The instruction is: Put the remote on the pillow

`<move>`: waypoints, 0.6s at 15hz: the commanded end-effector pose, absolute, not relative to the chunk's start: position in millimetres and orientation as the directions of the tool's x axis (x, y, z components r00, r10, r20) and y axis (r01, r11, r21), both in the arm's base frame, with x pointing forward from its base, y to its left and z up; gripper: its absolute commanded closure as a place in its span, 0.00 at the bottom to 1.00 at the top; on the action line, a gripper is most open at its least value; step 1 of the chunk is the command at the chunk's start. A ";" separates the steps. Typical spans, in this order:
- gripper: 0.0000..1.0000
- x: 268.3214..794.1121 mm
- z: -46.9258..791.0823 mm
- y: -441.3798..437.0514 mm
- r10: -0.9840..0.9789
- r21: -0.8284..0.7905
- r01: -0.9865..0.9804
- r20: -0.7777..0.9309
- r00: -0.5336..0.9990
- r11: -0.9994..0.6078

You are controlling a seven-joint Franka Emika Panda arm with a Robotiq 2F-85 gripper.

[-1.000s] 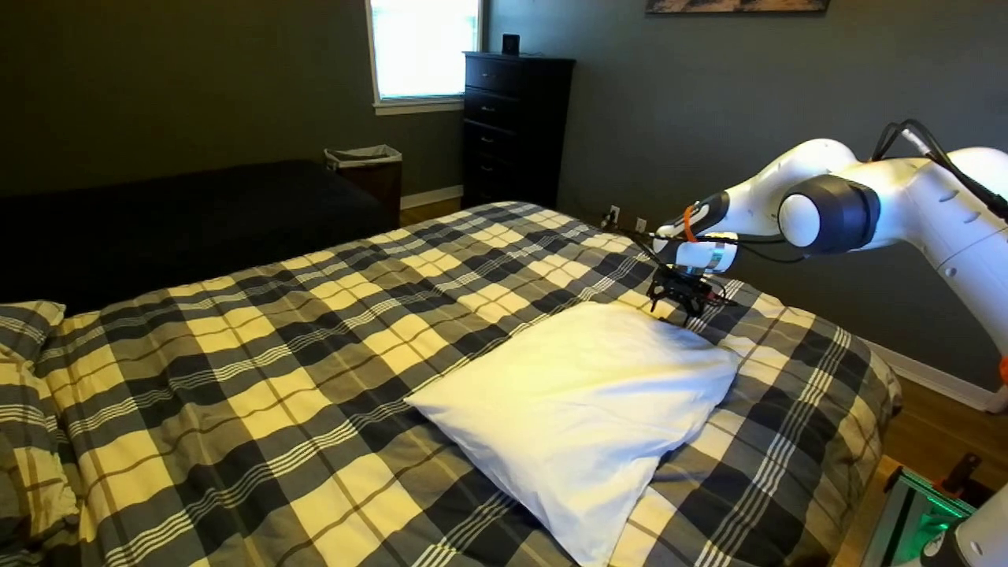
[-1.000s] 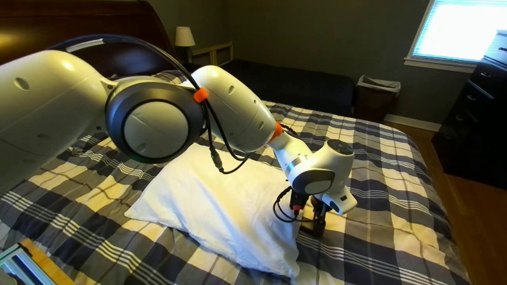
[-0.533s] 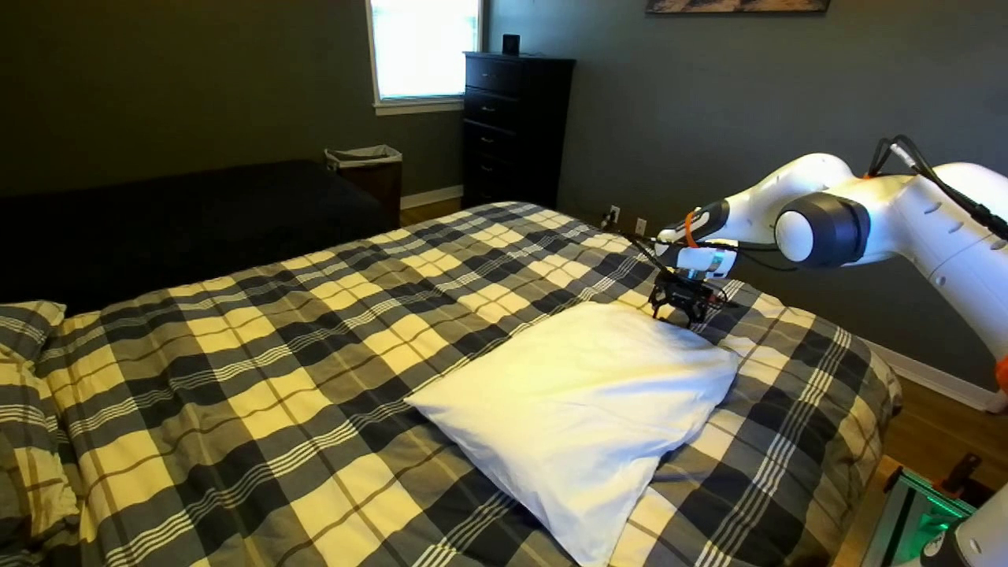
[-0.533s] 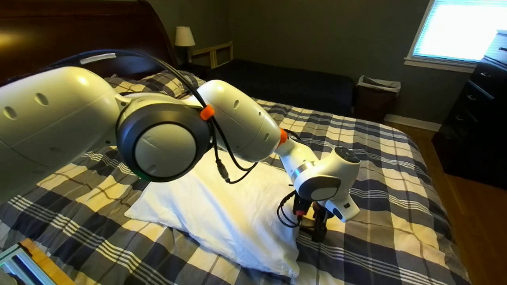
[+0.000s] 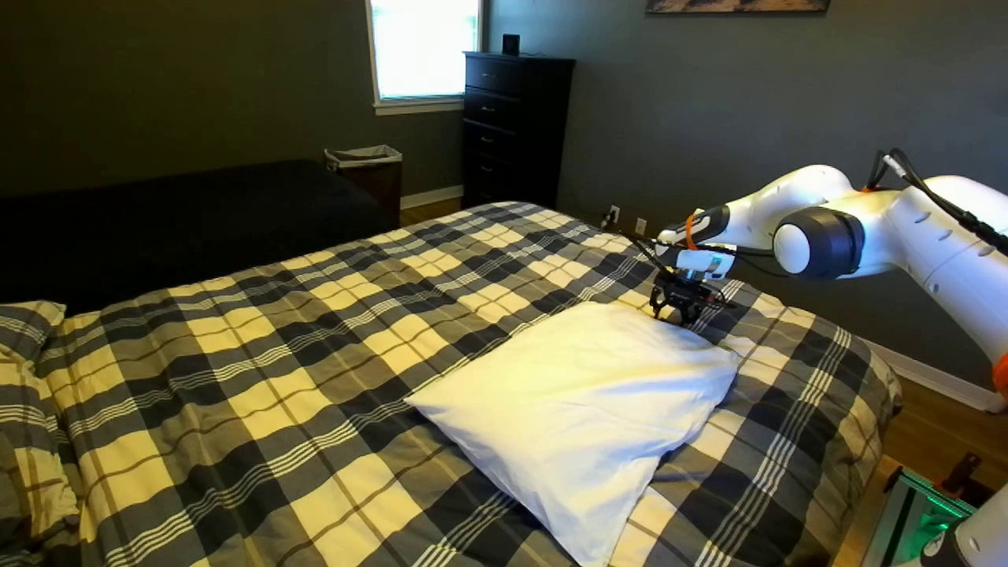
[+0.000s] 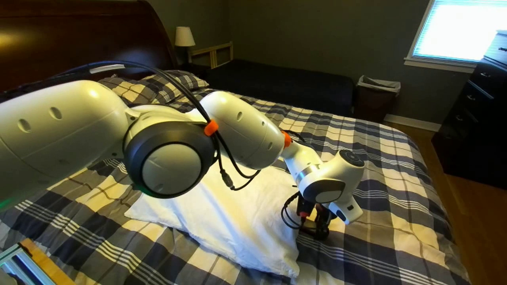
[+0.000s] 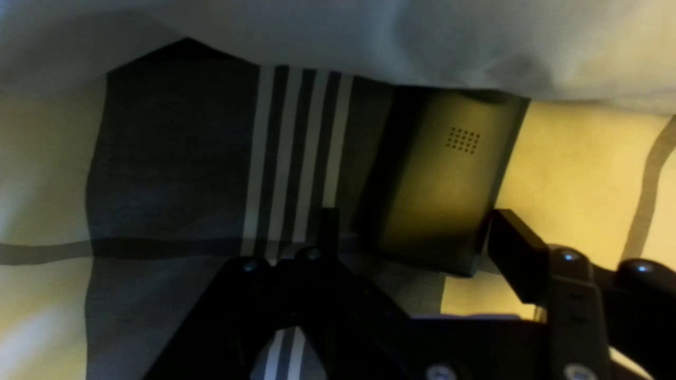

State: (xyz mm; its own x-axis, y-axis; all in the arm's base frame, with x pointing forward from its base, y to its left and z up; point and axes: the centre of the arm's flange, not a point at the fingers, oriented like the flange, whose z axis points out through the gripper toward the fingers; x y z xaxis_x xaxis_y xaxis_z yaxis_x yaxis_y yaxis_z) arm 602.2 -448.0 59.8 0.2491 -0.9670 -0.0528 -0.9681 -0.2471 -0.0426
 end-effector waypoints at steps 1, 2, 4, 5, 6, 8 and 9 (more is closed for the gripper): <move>0.11 620.7 48.8 -459.5 -0.968 -0.066 -0.972 -0.097 0.230 -0.224; 0.07 621.6 48.3 -459.0 -0.967 -0.066 -0.972 -0.106 0.231 -0.225; 0.00 624.7 47.4 -457.6 -0.966 -0.070 -0.973 -0.125 0.228 -0.221; 0.14 626.7 47.1 -456.6 -0.964 -0.067 -0.973 -0.134 0.228 -0.221; 0.31 628.1 45.8 -455.3 -0.964 -0.062 -0.973 -0.141 0.227 -0.220; 0.39 630.6 43.7 -453.5 -0.964 -0.050 -0.975 -0.147 0.223 -0.218; 0.47 630.9 42.2 -453.1 -0.964 -0.044 -0.975 -0.150 0.220 -0.216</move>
